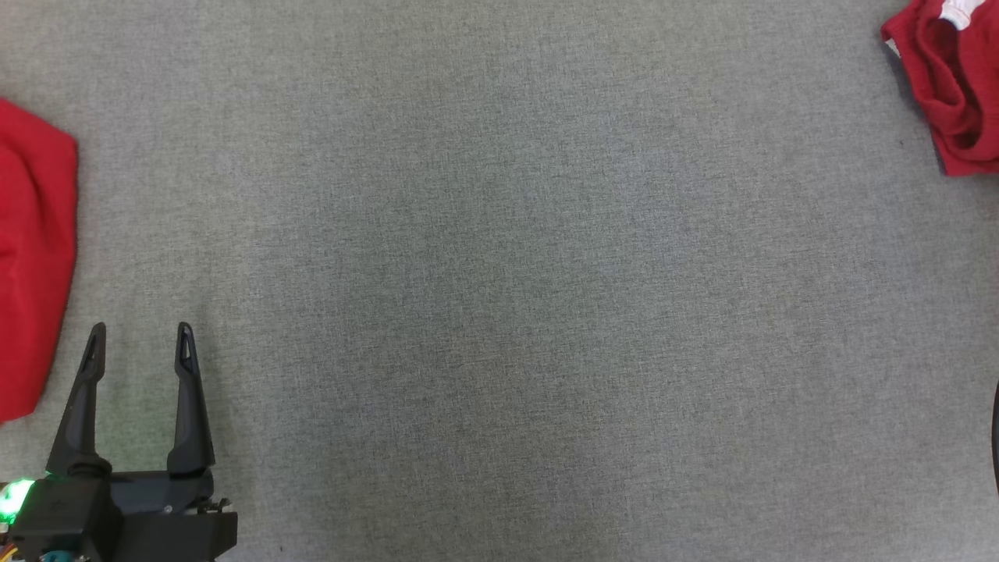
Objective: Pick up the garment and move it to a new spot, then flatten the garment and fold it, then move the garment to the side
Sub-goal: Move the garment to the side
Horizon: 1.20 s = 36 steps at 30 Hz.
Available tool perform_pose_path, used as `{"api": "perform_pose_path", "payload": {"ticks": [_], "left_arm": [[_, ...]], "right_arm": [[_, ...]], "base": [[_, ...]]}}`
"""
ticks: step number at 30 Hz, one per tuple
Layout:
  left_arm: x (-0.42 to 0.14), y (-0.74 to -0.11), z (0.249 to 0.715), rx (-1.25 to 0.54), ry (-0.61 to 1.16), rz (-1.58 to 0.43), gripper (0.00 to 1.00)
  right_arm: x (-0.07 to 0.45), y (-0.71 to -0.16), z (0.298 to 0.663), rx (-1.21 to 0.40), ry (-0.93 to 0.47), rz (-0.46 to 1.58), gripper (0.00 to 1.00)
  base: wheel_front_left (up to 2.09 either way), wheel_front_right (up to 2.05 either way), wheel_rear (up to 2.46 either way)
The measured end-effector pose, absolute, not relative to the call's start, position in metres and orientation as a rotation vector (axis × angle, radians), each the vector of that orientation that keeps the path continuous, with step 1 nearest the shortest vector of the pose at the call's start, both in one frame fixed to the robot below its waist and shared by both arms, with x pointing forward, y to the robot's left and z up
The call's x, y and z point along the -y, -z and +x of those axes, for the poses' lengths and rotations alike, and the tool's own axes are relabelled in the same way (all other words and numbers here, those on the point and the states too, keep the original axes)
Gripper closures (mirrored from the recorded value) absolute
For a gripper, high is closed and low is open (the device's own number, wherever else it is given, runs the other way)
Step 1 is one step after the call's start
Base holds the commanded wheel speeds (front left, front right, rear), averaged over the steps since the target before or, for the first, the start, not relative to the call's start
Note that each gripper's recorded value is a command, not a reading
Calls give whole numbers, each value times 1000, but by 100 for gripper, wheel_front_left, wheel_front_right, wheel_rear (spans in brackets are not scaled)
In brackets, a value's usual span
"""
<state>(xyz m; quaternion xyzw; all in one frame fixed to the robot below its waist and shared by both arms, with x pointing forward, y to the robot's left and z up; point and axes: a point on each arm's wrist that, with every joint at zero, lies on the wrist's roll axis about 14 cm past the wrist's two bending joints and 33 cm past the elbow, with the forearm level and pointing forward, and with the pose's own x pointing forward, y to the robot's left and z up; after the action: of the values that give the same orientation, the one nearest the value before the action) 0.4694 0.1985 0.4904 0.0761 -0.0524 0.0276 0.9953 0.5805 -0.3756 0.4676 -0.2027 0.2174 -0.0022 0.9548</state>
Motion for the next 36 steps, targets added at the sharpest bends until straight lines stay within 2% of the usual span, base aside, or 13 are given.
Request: {"api": "perform_pose_path", "payload": {"ticks": [3,4,5,13,17,25,36], "left_arm": [[-198,-490,470,103,-52,153,0],[-198,-489,470,102,-51,154,0],[-198,-489,470,101,-51,155,0],[-196,-495,466,116,-58,139,0],[-196,-500,462,127,-68,115,0],[-197,-507,448,135,-90,73,0],[-201,-529,419,173,-120,43,0]], "right_arm": [[378,-463,578,-458,10,-415,98],[379,-461,577,-466,8,-428,58],[380,-460,577,-471,11,-431,0],[389,-471,573,-492,21,-518,0],[386,-496,577,-415,24,-514,0],[357,-549,583,-200,8,-356,0],[295,-595,554,22,-101,-100,0]], "base": [[0,0,0],[0,0,0],[0,0,0],[0,0,0],[0,0,0],[0,0,0],[0,0,0]]}}
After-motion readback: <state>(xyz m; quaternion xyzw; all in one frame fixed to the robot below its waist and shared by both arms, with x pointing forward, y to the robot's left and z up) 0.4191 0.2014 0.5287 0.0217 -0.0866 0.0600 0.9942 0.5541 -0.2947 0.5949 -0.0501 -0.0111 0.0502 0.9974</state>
